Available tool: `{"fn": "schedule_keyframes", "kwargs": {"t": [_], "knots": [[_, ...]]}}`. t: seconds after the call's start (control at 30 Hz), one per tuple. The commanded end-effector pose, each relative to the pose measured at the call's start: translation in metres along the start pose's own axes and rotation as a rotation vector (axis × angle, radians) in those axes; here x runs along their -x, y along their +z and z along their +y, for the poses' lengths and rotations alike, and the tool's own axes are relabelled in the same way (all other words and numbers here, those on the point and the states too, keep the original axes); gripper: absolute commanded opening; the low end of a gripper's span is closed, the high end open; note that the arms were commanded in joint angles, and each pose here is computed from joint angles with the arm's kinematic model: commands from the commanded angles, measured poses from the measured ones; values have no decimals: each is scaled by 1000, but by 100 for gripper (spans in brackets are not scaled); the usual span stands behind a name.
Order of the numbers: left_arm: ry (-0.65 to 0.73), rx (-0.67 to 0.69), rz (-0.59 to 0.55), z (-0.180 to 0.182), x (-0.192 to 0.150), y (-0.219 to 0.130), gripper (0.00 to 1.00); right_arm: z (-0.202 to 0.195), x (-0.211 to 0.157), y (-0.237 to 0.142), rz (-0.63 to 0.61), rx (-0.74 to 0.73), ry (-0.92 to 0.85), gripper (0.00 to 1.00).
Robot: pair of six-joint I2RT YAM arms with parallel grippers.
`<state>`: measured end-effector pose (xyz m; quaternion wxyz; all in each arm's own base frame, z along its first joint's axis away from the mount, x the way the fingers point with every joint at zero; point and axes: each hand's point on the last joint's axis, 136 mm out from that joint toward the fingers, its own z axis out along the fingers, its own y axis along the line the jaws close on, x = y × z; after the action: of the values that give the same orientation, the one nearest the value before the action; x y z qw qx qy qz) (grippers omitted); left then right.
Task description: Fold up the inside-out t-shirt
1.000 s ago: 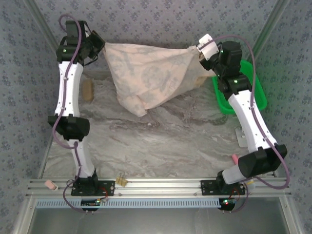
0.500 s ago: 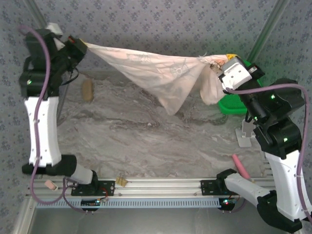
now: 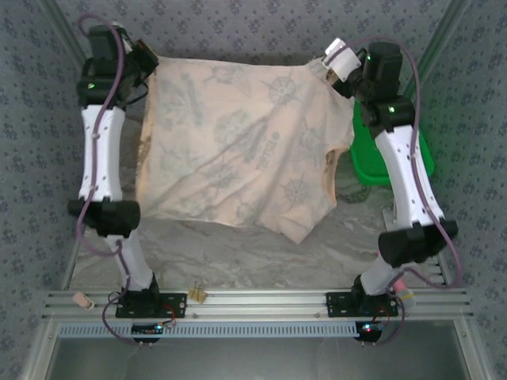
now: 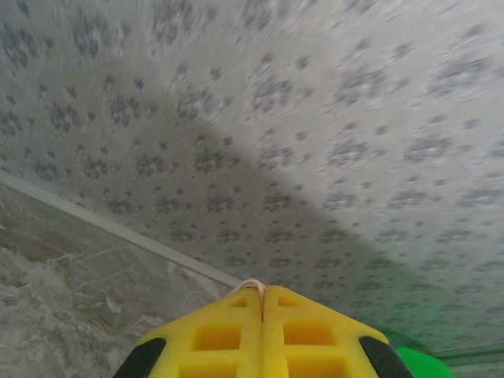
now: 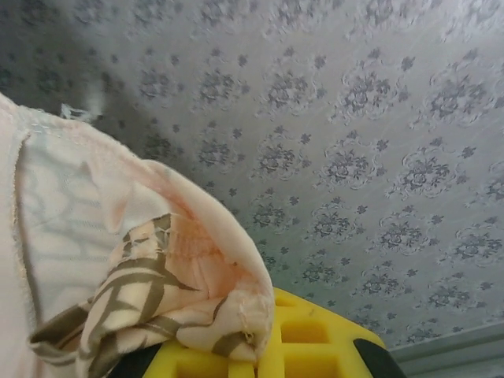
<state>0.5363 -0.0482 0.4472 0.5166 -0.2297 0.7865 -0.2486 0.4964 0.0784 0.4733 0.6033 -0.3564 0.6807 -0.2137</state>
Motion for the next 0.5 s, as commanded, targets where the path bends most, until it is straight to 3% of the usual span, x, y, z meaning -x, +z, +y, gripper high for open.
{"fn": "schedule_keyframes", "kwargs": {"t": [0.0, 0.17, 0.33, 0.47], "knots": [[22, -48, -69, -9, 28, -3, 0, -55, 22, -10, -61, -139, 100, 0], [-19, -141, -115, -16, 48, 11, 0, -89, 40, -16, -134, -219, 172, 0], [34, -198, -186, -36, 68, -17, 0, -104, 56, -45, -169, -272, 132, 0], [89, -206, -162, -42, 63, -35, 0, -96, 61, -71, -164, -282, 65, 0]]}}
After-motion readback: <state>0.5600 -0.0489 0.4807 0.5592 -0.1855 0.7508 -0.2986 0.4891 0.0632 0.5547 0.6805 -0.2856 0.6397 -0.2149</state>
